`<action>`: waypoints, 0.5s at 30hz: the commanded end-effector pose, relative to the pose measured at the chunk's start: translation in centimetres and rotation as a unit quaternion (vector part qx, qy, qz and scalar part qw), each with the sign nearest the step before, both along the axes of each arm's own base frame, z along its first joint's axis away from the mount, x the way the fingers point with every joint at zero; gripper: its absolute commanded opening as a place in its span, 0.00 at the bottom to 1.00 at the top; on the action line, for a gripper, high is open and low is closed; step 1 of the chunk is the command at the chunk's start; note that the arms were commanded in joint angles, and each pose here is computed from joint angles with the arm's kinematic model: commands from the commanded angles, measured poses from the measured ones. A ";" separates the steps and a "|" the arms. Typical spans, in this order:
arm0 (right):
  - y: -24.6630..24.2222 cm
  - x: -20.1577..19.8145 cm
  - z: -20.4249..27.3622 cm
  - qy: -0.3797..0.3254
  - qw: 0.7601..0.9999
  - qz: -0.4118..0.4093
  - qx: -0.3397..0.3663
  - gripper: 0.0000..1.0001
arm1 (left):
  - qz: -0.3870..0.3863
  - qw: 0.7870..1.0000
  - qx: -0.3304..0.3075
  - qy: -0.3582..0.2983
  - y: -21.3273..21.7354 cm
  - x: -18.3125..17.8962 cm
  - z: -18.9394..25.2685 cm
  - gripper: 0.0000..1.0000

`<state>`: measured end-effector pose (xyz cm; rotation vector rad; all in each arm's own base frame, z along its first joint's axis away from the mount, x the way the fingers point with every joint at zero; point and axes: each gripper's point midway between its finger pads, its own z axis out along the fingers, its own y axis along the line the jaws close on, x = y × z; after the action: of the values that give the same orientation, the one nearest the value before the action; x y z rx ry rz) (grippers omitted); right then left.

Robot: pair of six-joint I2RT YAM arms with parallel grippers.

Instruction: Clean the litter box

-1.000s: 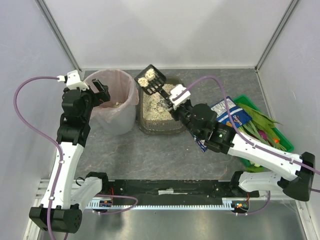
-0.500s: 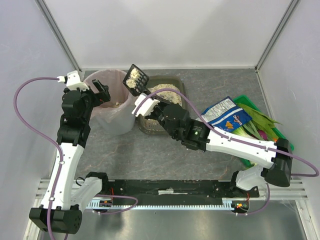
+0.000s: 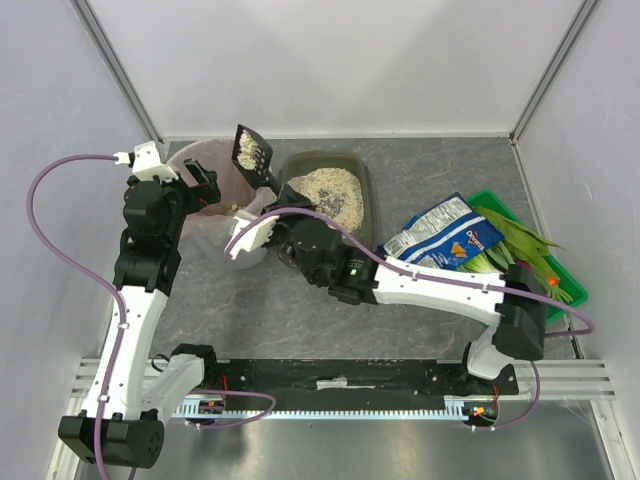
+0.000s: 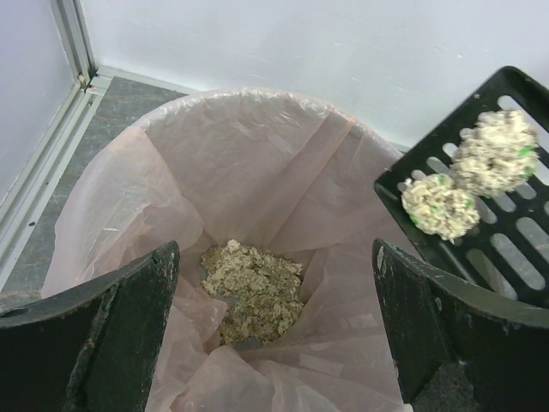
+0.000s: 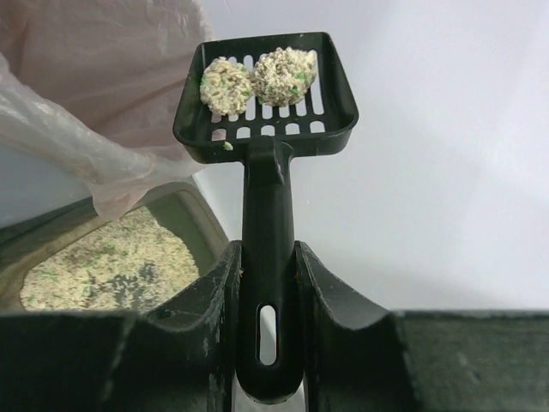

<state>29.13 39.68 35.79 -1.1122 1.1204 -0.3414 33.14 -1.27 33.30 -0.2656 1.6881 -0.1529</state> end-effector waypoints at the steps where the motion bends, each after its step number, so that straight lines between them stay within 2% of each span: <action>1: 0.8 0.3 3.6 -0.099 0.994 -0.032 -0.044 0.00 | 0.005 0.999 -0.004 -0.035 0.2 -0.2 1.9 0.98; 10: 2.1 -0.5 3.7 -0.206 0.969 -0.066 -0.119 0.00 | 0.007 0.999 0.000 -0.035 0.3 -0.3 2.0 0.98; 15: 2.8 -0.9 3.3 -0.239 0.959 -0.069 -0.138 0.00 | 0.008 0.999 0.000 -0.036 0.3 -0.3 2.0 0.98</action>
<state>28.96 42.86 36.08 -1.1940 0.8357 -0.7515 32.96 -1.21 33.56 -0.2667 1.6794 -0.1517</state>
